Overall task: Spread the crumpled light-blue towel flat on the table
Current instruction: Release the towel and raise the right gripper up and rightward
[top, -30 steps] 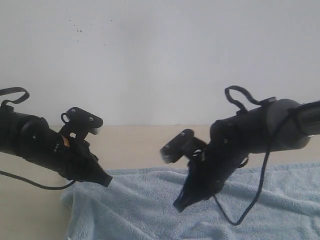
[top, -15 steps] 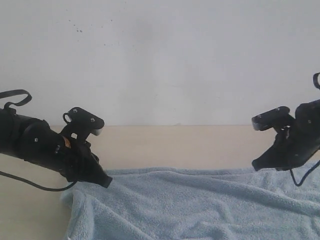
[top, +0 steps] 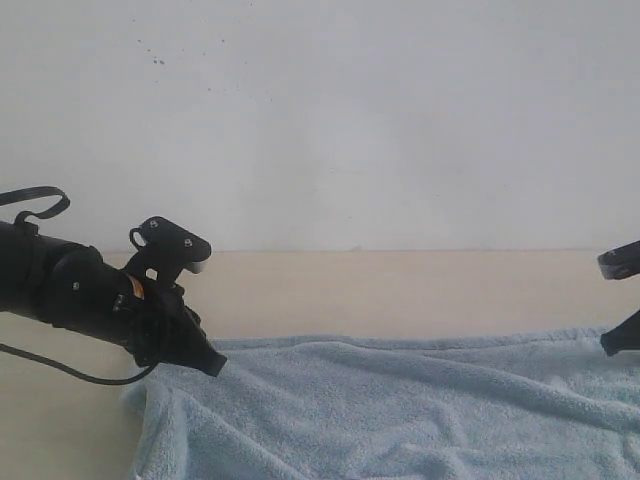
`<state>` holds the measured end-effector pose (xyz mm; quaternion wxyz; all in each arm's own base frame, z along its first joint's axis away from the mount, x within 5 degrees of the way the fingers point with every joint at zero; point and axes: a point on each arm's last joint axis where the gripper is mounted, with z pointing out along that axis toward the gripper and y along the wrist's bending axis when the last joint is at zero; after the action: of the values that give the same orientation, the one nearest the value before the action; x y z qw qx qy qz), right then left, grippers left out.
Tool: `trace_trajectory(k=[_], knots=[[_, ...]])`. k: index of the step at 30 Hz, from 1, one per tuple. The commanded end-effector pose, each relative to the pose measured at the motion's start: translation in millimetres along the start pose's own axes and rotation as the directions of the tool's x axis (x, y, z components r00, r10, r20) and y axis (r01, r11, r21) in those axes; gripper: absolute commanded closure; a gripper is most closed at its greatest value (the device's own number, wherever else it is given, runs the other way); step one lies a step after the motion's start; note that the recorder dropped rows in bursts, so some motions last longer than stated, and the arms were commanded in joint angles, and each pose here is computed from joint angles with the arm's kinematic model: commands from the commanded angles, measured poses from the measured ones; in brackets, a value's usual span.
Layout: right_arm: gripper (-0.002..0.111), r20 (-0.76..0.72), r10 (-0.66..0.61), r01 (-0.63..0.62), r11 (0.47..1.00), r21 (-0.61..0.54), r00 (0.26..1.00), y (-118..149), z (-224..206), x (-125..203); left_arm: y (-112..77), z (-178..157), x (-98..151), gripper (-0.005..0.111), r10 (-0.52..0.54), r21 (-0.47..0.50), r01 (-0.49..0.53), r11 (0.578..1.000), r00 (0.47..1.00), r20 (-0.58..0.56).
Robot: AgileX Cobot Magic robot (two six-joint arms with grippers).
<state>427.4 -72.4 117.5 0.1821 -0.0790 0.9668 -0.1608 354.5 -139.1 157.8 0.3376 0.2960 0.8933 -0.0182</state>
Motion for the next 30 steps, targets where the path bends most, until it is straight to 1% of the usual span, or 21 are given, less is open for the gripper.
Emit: trace_trajectory(k=[1,6,11,13,15,17,20,23,26,28,30], knots=[[0.108,-0.011,-0.009,0.008,1.0,-0.011,1.0,5.8,18.3,4.0,-2.2,-0.2,-0.4,0.093,0.009,0.001,-0.009,1.0,1.0,0.009],[0.108,-0.022,0.006,-0.006,1.0,0.013,1.0,3.3,36.8,-9.9,-2.9,3.2,2.3,0.093,0.024,0.007,-0.024,1.0,1.0,-0.01],[0.108,-0.056,-0.006,0.01,0.997,0.075,0.998,-13.4,37.5,-39.1,-3.3,6.8,3.8,0.093,0.03,0.009,-0.03,1.0,0.999,-0.016],[0.108,-0.051,0.036,-0.031,0.996,0.089,0.998,-21.2,29.6,-52.7,-3.5,7.5,4.5,0.093,0.03,0.01,-0.03,0.999,0.999,-0.02],[0.108,-0.006,0.102,-0.101,0.992,0.07,0.995,-26.0,17.4,-65.7,-3.6,8.9,5.0,0.093,0.03,0.009,-0.03,0.999,0.999,-0.019],[0.108,0.047,0.157,-0.159,0.987,0.034,0.986,-28.9,2.6,-75.4,-3.5,10.2,5.0,0.093,0.039,0.007,-0.039,0.999,0.999,-0.013],[0.108,0.126,0.236,-0.231,0.971,-0.054,0.963,-30.9,-25.3,-86.7,-3.0,10.9,2.8,0.093,0.041,-0.001,-0.041,0.999,0.999,0.013],[0.108,0.151,0.263,-0.235,0.955,-0.18,0.953,-26.5,-50.3,-91.6,-1.4,10.8,-0.5,0.093,0.052,-0.015,-0.051,0.999,0.997,0.05],[0.108,0.165,0.316,-0.252,0.913,-0.32,0.934,-16.7,-74.3,-91.8,3.4,18.1,3.9,0.093,0.048,-0.025,-0.047,0.999,0.998,0.051],[0.108,0.184,0.297,-0.217,0.908,-0.36,0.937,-10.2,-90.8,-89.0,7.5,27.9,12.5,0.093,0.036,-0.027,-0.035,0.999,0.999,0.024],[0.108,0.204,0.27,-0.184,0.913,-0.363,0.941,-2.0,-105.9,-85.8,11.2,39.1,21.8,0.093,0.025,-0.029,-0.025,0.999,1.0,0.001]])
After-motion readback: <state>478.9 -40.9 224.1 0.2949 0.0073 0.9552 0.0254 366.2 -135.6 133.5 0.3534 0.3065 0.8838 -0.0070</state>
